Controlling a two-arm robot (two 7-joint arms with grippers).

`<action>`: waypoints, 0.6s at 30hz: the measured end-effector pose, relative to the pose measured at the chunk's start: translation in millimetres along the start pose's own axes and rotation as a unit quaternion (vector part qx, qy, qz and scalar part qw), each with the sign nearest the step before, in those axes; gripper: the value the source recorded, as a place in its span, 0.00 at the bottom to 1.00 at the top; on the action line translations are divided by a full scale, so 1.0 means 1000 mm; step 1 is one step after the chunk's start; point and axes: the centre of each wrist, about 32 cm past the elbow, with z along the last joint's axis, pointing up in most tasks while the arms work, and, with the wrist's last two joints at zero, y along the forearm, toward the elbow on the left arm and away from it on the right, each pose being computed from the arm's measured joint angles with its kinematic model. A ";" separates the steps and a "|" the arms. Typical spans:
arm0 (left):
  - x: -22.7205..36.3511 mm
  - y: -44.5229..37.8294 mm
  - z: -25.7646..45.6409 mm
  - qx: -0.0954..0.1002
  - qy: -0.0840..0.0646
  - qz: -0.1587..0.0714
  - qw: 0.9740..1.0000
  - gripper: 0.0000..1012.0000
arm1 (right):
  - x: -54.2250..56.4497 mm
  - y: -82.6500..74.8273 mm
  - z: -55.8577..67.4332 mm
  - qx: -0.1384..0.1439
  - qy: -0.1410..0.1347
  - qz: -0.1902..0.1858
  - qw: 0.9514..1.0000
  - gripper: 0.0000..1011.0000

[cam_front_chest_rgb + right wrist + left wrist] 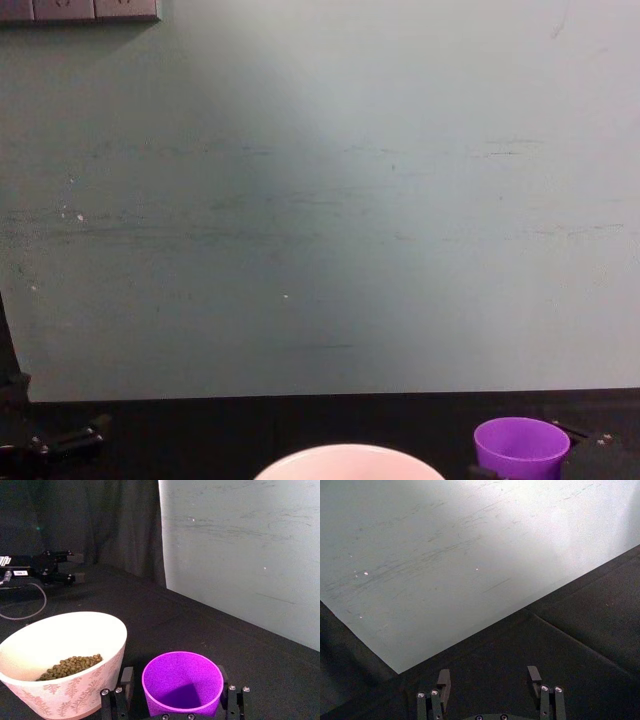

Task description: Pick up the cup and pour the mung beans from the cup into the bowl.

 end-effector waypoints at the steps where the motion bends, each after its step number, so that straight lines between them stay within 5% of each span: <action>1: 0.0000 0.0000 0.0000 0.000 0.000 0.000 1.000 0.99 | 0.000 0.000 0.000 0.000 0.000 0.000 1.000 0.99; 18: 0.0000 0.0000 0.0000 0.000 0.000 0.000 1.000 0.99 | -0.006 -0.013 0.020 0.047 0.000 -0.014 0.999 0.99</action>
